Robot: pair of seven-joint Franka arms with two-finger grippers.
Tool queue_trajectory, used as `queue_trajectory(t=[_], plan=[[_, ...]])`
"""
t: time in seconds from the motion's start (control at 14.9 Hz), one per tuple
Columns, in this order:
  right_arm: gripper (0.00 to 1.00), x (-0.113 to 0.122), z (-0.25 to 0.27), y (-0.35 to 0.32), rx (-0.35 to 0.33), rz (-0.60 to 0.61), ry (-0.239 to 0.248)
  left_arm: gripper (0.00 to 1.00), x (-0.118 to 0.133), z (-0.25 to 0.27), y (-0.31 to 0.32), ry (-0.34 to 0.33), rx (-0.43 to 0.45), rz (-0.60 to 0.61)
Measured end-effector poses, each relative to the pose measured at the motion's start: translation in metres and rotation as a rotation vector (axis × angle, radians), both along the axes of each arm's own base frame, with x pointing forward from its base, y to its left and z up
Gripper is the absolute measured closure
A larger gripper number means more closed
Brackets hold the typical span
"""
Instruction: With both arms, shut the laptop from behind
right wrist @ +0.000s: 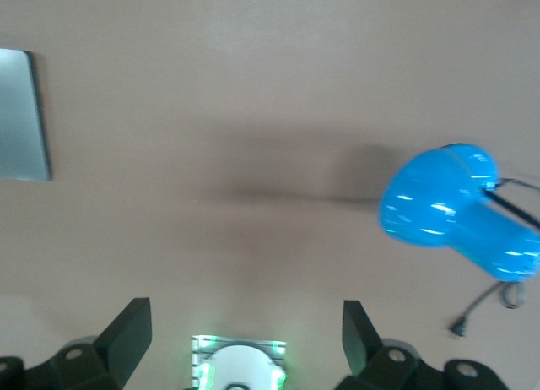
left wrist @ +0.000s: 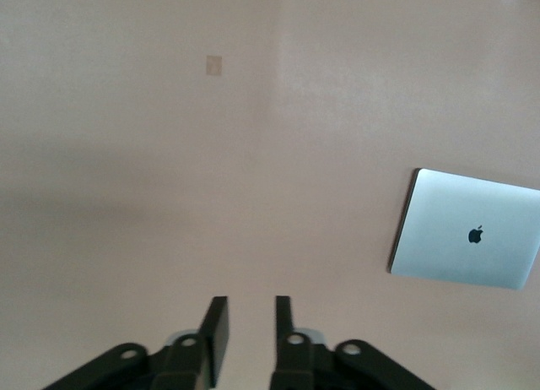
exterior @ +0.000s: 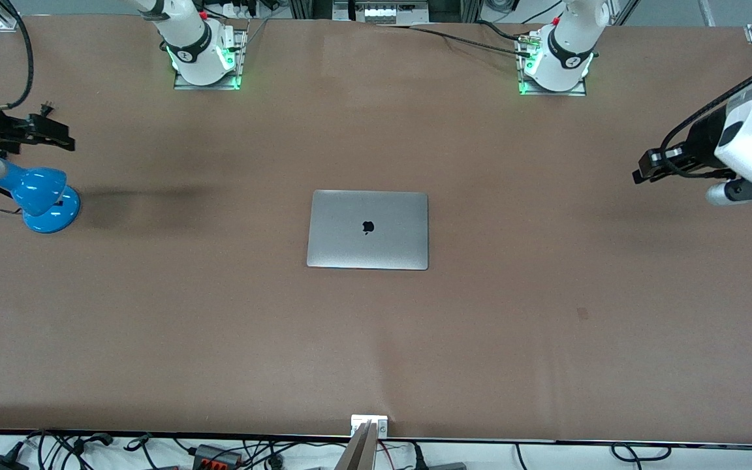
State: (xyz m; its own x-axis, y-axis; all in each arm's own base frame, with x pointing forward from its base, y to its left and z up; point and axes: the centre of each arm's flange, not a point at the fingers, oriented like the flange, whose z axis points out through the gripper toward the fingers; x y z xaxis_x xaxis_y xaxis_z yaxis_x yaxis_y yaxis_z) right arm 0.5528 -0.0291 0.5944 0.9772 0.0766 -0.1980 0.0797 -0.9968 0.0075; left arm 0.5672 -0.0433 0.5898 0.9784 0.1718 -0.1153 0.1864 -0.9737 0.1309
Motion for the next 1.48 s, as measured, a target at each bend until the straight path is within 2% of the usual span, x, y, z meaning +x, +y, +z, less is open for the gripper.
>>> queue_trajectory(t=[0.2, 0.27, 0.34, 0.4, 0.54, 0.67, 0.94, 1.01, 1.14, 1.48], plan=[[0.0, -0.001, 0.042, 0.0, 0.001, 0.008, -0.092, 0.65, -0.003, -0.003, -0.005, 0.022, 0.034, -0.02], [0.0, -0.006, 0.047, 0.002, 0.001, -0.004, -0.101, 0.58, -0.004, -0.004, -0.007, 0.033, 0.037, -0.022], [0.0, -0.01, 0.045, 0.004, 0.008, -0.035, -0.098, 0.52, -0.005, -0.004, -0.009, 0.038, 0.038, -0.023], [0.0, -0.013, 0.038, 0.007, 0.025, -0.073, -0.095, 0.52, -0.005, -0.004, -0.014, 0.04, 0.038, -0.029], [0.0, -0.012, 0.022, 0.008, 0.038, -0.121, -0.099, 0.4, -0.007, -0.004, -0.028, 0.041, 0.039, -0.041], [0.0, -0.011, 0.014, 0.007, 0.039, -0.129, -0.096, 0.36, -0.008, -0.003, -0.035, 0.041, 0.041, -0.047], [0.0, -0.008, 0.014, 0.008, 0.04, -0.126, -0.113, 0.06, -0.007, -0.002, -0.029, 0.037, 0.083, -0.017], [0.0, -0.008, 0.014, 0.01, 0.04, -0.123, -0.114, 0.06, -0.008, -0.001, -0.03, 0.033, 0.096, -0.019], [0.0, -0.008, 0.013, 0.015, 0.04, -0.113, -0.112, 0.0, -0.011, 0.003, -0.035, 0.026, 0.109, -0.021], [0.0, -0.008, 0.011, 0.019, 0.04, -0.109, -0.107, 0.0, -0.027, 0.008, -0.04, 0.014, 0.134, -0.023]])
